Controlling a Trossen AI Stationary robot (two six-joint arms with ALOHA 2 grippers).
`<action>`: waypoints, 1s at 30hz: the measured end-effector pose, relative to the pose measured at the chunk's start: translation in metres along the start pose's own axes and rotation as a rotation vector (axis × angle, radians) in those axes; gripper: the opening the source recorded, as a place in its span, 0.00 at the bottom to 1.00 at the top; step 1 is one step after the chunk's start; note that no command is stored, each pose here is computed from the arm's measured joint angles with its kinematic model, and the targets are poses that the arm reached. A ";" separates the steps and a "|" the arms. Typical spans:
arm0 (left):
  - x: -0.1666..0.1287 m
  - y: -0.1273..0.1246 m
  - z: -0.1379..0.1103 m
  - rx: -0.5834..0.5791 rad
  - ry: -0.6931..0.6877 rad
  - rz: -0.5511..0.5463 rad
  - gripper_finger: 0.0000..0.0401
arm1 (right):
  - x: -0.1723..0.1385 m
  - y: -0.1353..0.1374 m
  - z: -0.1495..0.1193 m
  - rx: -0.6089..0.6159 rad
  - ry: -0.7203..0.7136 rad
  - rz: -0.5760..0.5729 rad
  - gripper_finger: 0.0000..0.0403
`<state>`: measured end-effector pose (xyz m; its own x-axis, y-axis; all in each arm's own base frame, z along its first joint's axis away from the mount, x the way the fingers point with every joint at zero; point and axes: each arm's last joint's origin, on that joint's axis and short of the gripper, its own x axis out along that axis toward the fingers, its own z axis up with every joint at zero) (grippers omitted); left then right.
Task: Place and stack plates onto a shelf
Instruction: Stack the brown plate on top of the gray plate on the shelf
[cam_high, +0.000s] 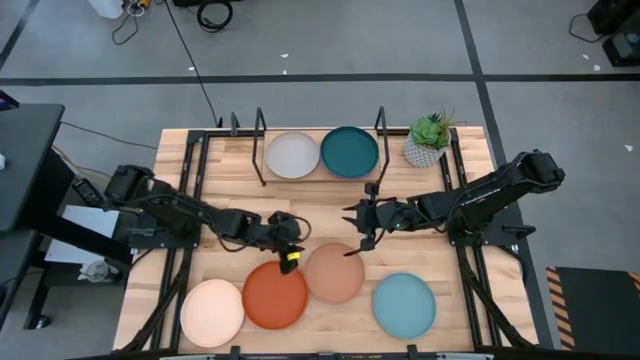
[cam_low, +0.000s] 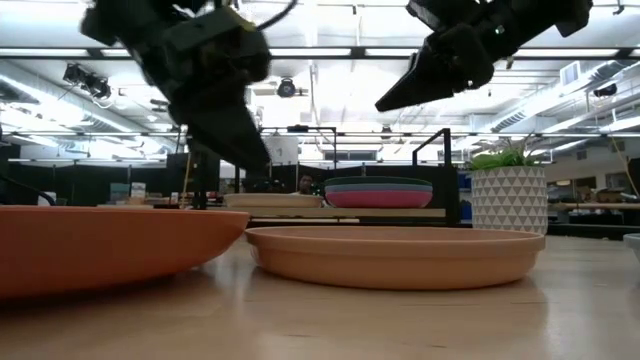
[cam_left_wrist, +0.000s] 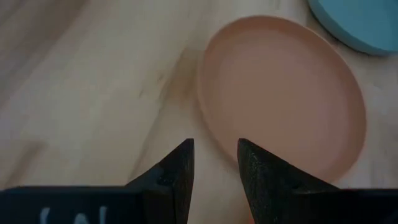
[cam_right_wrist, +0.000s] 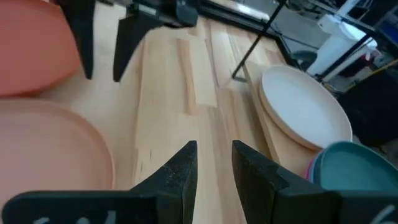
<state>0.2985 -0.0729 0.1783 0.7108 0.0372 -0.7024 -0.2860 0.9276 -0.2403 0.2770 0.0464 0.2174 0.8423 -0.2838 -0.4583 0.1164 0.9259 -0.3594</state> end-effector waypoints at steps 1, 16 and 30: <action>0.004 -0.001 0.002 0.012 0.013 0.001 0.32 | 0.001 0.001 -0.001 -0.002 0.005 -0.006 0.26; 0.034 -0.083 0.018 0.512 0.139 -0.245 0.32 | -0.010 0.006 -0.021 0.000 0.201 -0.179 0.26; 0.066 -0.122 0.010 0.589 0.301 -0.284 0.32 | -0.059 0.000 -0.013 0.039 0.160 -0.172 0.26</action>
<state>0.3866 -0.1795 0.1681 0.4739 -0.2605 -0.8411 0.3383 0.9358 -0.0992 0.2210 0.0603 0.2340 0.7144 -0.4709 -0.5176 0.2733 0.8687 -0.4132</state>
